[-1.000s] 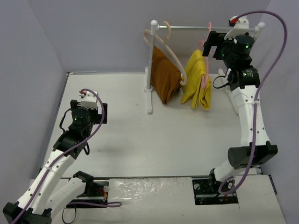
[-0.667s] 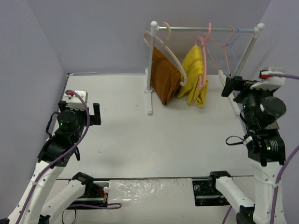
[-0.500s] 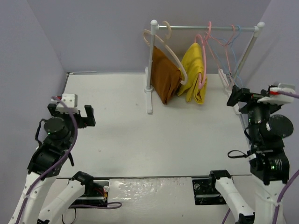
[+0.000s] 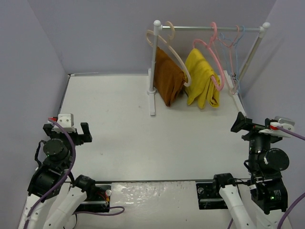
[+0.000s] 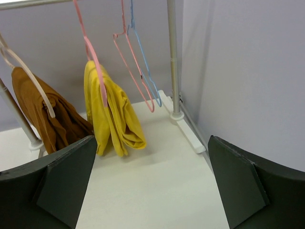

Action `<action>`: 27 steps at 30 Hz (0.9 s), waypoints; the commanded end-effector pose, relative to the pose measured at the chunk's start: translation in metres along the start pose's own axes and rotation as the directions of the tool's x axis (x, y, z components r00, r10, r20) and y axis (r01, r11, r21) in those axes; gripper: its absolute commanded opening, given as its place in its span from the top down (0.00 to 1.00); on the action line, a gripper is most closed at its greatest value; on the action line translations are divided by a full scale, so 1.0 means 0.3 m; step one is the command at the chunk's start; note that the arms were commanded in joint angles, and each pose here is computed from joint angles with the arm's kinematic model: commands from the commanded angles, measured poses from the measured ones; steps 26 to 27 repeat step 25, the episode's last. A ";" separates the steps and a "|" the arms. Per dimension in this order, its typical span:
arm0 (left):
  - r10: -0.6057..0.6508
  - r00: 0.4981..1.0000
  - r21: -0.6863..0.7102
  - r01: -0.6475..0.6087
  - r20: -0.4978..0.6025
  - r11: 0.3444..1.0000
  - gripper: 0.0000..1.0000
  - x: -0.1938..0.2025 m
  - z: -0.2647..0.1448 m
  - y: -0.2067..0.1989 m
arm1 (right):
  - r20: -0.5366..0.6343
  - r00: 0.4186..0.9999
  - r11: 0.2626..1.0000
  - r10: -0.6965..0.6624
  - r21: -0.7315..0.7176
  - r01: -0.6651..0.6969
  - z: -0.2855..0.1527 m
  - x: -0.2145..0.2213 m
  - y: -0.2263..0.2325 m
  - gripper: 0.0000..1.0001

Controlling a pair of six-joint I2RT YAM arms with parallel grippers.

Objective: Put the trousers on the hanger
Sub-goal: Reset both arms

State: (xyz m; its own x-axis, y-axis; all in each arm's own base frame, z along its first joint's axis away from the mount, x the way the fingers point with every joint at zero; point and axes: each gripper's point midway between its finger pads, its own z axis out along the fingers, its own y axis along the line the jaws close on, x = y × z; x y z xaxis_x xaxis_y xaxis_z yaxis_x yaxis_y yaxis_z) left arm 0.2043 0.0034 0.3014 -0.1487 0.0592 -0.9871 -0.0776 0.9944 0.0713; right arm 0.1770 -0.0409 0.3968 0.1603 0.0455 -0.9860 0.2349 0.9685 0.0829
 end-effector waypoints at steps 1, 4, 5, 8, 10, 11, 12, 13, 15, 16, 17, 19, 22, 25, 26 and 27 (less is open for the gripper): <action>-0.043 0.998 -0.050 0.045 0.049 0.998 0.03 0.000 0.037 0.010 | 0.013 1.000 1.000 0.007 0.008 -0.007 0.031 0.005 0.008 0.00; -0.044 0.998 -0.060 0.047 0.044 0.997 0.03 0.027 0.058 0.005 | 0.001 1.000 1.000 0.005 0.008 -0.005 0.037 0.020 0.012 0.00; -0.041 0.999 -0.061 0.043 0.036 0.997 0.03 0.038 0.065 0.002 | -0.002 1.000 1.000 0.005 0.005 -0.005 0.040 0.023 0.015 0.00; -0.018 1.000 -0.077 0.019 0.008 0.997 0.03 0.063 0.076 0.008 | -0.009 1.000 1.000 0.000 0.004 0.000 0.044 0.028 0.018 0.00; -0.015 1.000 -0.088 0.015 0.000 0.996 0.03 0.073 0.075 0.015 | -0.011 1.000 1.000 -0.002 -0.002 0.002 0.044 0.030 0.022 0.00; -0.015 1.000 -0.088 0.015 -0.001 0.996 0.03 0.077 0.074 0.016 | -0.013 1.000 1.000 -0.004 -0.005 0.004 0.045 0.032 0.024 0.00; -0.015 1.000 -0.087 0.015 -0.002 0.996 0.03 0.080 0.073 0.017 | -0.016 1.000 1.000 -0.006 -0.008 0.006 0.047 0.035 0.027 0.00; -0.017 1.000 -0.087 0.017 -0.001 0.996 0.03 0.083 0.071 0.017 | -0.017 1.000 1.000 -0.009 -0.010 0.008 0.048 0.036 0.028 0.00; -0.017 1.000 -0.089 0.017 -0.001 0.996 0.03 0.087 0.071 0.018 | -0.023 1.000 1.000 -0.013 -0.013 0.013 0.051 0.042 0.032 0.00; -0.017 1.000 -0.088 0.016 -0.002 0.996 0.03 0.089 0.072 0.017 | -0.022 1.000 1.000 -0.013 -0.014 0.013 0.051 0.041 0.032 0.00; -0.016 1.000 -0.085 0.015 -0.005 0.996 0.03 0.090 0.074 0.014 | -0.023 1.000 1.000 -0.014 -0.013 0.013 0.051 0.041 0.032 0.00; -0.012 1.000 -0.078 0.011 -0.012 0.997 0.03 0.094 0.079 0.008 | -0.024 1.000 1.000 -0.014 -0.011 0.014 0.051 0.041 0.031 0.00; -0.010 1.000 -0.071 0.008 -0.025 0.997 0.03 0.100 0.084 0.001 | -0.026 1.000 1.000 -0.015 -0.016 0.014 0.051 0.040 0.034 0.00; -0.008 0.999 -0.068 0.006 -0.031 0.998 0.03 0.104 0.085 -0.001 | -0.025 1.000 1.000 -0.014 -0.021 0.014 0.052 0.036 0.037 0.00; -0.008 0.999 -0.068 0.006 -0.031 0.998 0.03 0.104 0.085 -0.001 | -0.025 1.000 1.000 -0.014 -0.021 0.014 0.052 0.036 0.037 0.00; -0.008 0.999 -0.068 0.006 -0.031 0.998 0.03 0.104 0.085 -0.001 | -0.025 1.000 1.000 -0.014 -0.021 0.014 0.052 0.036 0.037 0.00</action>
